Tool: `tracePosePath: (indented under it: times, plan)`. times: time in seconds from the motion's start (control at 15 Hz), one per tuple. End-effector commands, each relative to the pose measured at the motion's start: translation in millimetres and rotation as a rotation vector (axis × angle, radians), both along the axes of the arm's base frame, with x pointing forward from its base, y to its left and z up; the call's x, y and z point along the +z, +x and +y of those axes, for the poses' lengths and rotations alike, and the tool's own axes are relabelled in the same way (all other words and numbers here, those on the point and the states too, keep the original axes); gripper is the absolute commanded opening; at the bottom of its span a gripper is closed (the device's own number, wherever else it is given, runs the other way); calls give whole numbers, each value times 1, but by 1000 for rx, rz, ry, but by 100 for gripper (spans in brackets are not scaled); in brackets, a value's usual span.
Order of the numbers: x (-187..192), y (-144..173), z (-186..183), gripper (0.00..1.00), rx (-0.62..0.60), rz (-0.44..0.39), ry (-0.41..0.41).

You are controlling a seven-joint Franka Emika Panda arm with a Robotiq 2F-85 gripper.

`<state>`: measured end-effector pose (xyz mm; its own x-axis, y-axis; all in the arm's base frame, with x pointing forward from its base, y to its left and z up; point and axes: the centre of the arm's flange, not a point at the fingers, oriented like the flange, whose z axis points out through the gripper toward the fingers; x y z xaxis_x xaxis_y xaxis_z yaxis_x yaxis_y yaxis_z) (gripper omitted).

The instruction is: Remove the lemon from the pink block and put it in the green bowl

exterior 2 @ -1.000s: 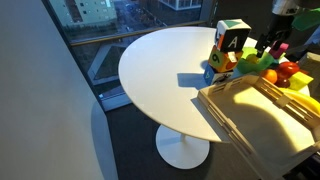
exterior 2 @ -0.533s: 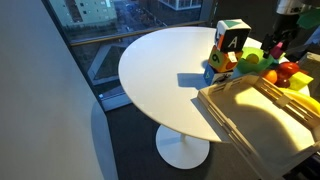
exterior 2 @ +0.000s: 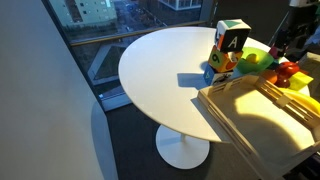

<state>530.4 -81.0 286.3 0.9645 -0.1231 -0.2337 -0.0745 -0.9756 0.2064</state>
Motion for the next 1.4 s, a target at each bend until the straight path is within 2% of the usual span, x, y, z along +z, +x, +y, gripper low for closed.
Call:
tracePosePath:
  times: [0.0,0.67,1.33]
  plan:
    - [29,-29,4,100,20,30,6]
    - [94,-75,10,100,60,66,43]
    - [150,-124,15,100,160,-61,94]
